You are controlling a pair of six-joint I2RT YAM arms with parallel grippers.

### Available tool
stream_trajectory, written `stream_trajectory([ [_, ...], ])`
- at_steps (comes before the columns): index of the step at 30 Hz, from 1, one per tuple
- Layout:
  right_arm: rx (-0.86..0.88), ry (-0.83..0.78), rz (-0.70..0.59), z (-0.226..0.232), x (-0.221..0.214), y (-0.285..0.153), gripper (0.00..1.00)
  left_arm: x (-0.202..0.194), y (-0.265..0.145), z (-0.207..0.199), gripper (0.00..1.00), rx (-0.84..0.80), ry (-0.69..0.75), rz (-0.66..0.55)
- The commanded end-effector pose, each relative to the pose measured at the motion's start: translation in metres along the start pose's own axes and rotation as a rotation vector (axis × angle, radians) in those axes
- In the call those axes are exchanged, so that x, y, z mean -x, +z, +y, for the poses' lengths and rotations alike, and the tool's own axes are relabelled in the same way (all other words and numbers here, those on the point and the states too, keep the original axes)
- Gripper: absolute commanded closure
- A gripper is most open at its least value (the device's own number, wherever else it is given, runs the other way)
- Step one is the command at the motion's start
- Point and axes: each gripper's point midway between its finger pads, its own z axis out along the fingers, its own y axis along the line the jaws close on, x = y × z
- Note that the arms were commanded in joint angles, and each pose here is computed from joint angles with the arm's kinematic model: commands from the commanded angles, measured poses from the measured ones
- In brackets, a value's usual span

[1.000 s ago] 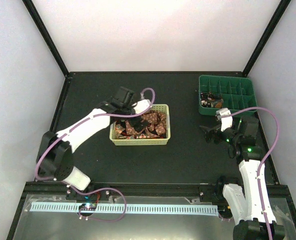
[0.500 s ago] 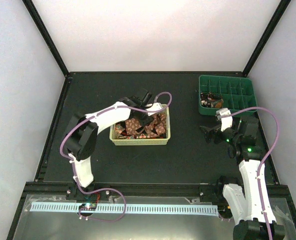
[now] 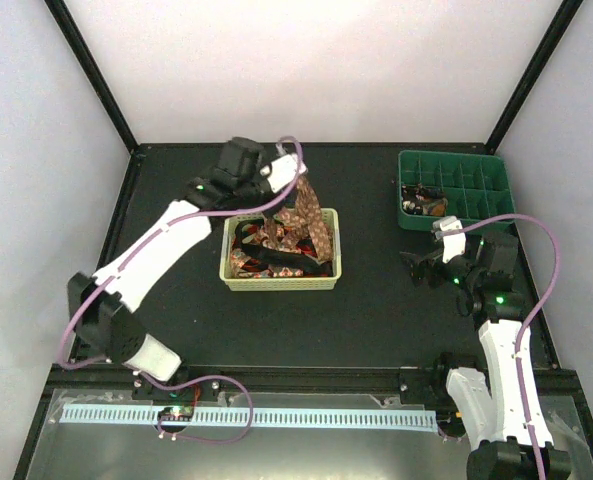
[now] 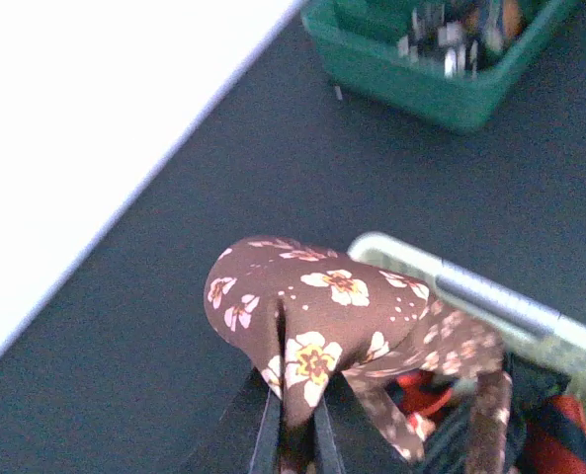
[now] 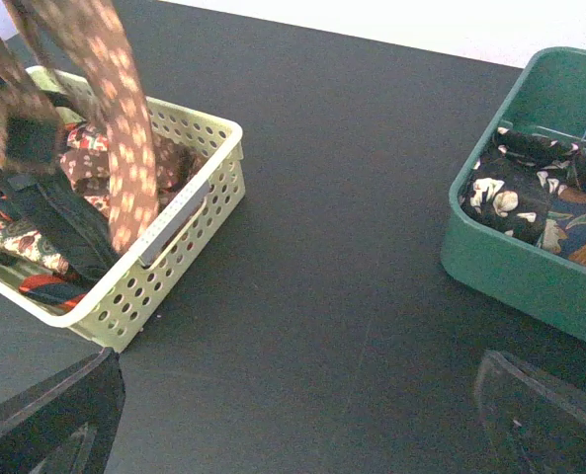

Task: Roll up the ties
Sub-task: Pick up the tie from the storage box, then pass from the left arm to the right

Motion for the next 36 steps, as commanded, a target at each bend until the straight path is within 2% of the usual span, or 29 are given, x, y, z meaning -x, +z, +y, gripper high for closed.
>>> stream_trajectory([
  [1, 0.012, -0.010, -0.030, 0.004, 0.008, -0.004, 0.00, 0.071, -0.074, 0.007, 0.98, 0.001, -0.002, -0.239],
  [11, 0.017, -0.011, -0.030, 0.004, 0.008, -0.004, 0.00, 0.178, -0.239, 0.001, 0.98, 0.000, 0.058, -0.648],
  [16, 0.029, -0.017, -0.034, 0.007, 0.009, -0.004, 0.00, 0.203, -0.299, -0.010, 0.99, -0.037, 0.067, -0.770],
  [19, 0.100, -0.042, -0.065, 0.021, 0.016, -0.009, 0.00, 0.208, -0.318, -0.023, 0.98, -0.111, 0.068, -0.820],
  [22, 0.222, -0.086, -0.188, 0.047, 0.046, -0.025, 0.00, 0.209, -0.323, -0.037, 0.98, -0.203, 0.065, -0.836],
  [26, 0.349, -0.152, -0.367, 0.078, 0.117, -0.065, 0.00, 0.198, -0.302, -0.057, 0.99, -0.334, 0.068, -0.782],
  [30, 0.508, -0.176, -0.419, 0.112, 0.172, -0.095, 0.00, 0.178, -0.268, -0.076, 0.98, -0.418, 0.065, -0.701],
  [36, 0.732, -0.238, -0.449, 0.179, 0.197, -0.118, 0.00, 0.153, -0.222, -0.101, 0.99, -0.463, 0.076, -0.588],
])
